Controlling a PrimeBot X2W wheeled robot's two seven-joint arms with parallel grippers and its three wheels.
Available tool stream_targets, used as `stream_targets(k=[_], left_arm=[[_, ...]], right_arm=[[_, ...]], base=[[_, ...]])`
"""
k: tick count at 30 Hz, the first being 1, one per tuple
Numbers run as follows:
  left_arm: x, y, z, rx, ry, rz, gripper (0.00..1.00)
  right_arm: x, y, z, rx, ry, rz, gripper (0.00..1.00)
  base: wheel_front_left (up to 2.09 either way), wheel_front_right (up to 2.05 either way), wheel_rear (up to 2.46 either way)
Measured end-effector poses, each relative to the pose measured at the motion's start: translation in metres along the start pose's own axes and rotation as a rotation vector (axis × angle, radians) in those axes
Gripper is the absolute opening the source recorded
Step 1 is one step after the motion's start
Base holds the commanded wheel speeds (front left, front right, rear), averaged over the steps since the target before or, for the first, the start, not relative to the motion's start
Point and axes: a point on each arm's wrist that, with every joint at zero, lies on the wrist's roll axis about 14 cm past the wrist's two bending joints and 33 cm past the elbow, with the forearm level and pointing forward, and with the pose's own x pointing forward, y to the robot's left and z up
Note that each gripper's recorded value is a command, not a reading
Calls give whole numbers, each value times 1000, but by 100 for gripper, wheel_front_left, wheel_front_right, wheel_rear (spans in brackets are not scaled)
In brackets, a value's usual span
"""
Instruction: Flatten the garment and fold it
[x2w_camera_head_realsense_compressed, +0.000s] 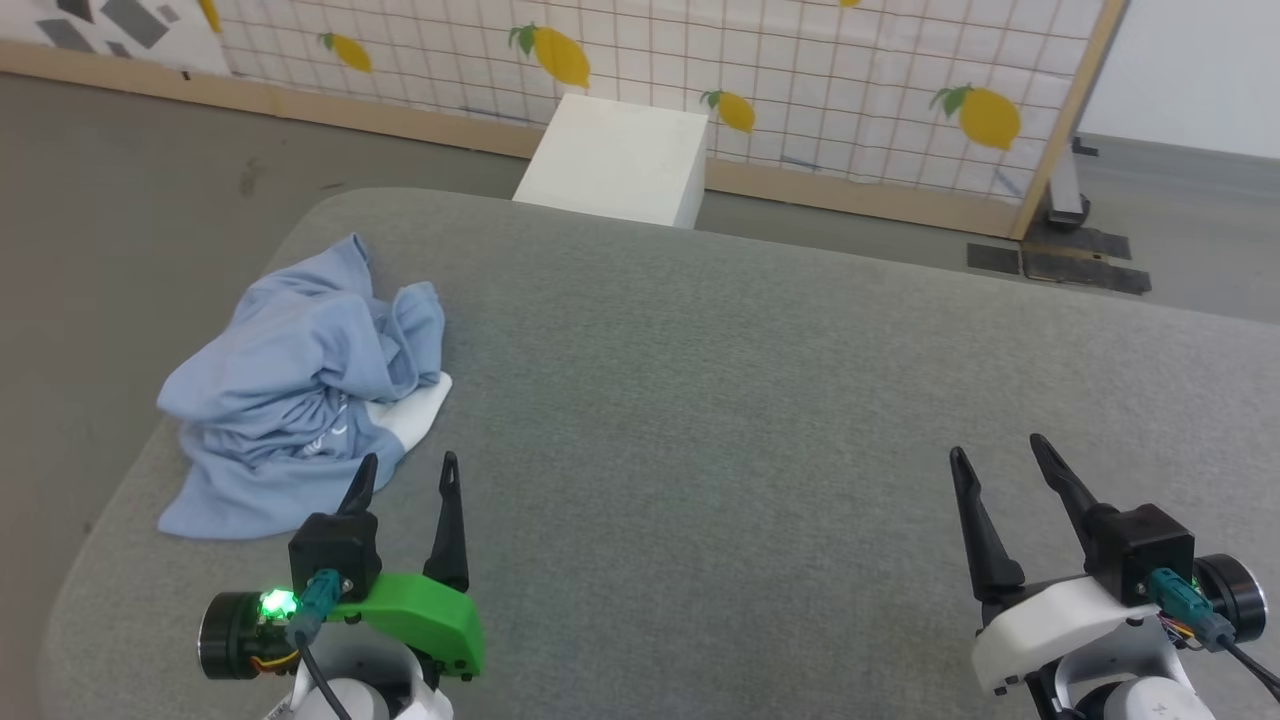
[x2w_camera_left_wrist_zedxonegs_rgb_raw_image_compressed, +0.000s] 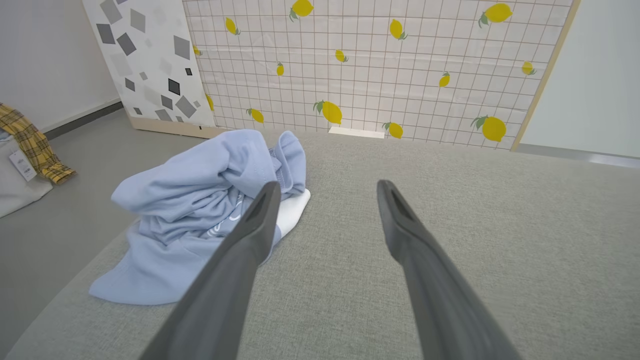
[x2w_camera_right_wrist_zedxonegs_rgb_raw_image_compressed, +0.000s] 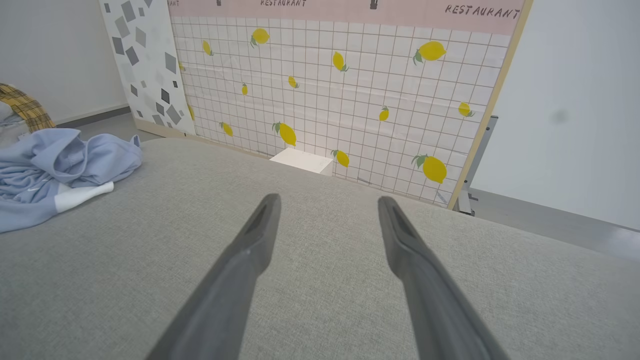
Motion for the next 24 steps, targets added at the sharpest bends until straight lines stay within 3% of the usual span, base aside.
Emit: stream_targets(k=[24], left_arm=[[-34, 60, 1, -1, -27, 195, 100]], right_arm=[[29, 52, 4, 13, -30, 160, 100]], base=[[0, 0, 0]])
